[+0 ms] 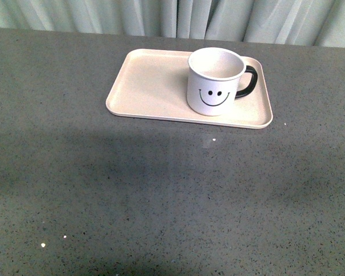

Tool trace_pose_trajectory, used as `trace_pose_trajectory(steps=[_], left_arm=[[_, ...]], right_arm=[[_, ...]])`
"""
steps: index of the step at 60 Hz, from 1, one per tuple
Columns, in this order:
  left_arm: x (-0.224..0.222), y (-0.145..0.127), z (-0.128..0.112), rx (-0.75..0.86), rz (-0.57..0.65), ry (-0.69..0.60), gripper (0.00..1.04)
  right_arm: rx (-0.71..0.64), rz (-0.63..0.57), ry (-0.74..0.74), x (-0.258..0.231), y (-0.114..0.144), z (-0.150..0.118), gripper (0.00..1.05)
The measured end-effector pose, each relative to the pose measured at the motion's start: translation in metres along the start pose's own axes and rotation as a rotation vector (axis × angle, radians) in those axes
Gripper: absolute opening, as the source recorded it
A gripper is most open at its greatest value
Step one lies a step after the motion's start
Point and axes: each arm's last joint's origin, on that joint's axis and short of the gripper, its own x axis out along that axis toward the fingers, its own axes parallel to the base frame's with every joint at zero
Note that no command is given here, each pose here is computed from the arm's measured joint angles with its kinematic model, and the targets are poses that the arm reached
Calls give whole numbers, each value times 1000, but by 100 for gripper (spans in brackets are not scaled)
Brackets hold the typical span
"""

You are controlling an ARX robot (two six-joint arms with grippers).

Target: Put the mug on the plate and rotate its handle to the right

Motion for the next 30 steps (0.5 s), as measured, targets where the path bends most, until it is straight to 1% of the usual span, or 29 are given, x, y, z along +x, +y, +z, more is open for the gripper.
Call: trace_pose_trajectory(steps=[2, 4, 9, 30], left_arm=[[0, 0, 0, 0, 0, 0, 95], [0, 0, 0, 0, 0, 0, 95], [0, 0, 0, 0, 0, 0, 95], [0, 0, 0, 0, 0, 0, 95]], right_arm=[[0, 0, 0, 0, 0, 0, 93], [1, 0, 0, 0, 0, 0, 97], [0, 0, 0, 0, 0, 0, 95], [0, 0, 0, 0, 0, 0, 96]])
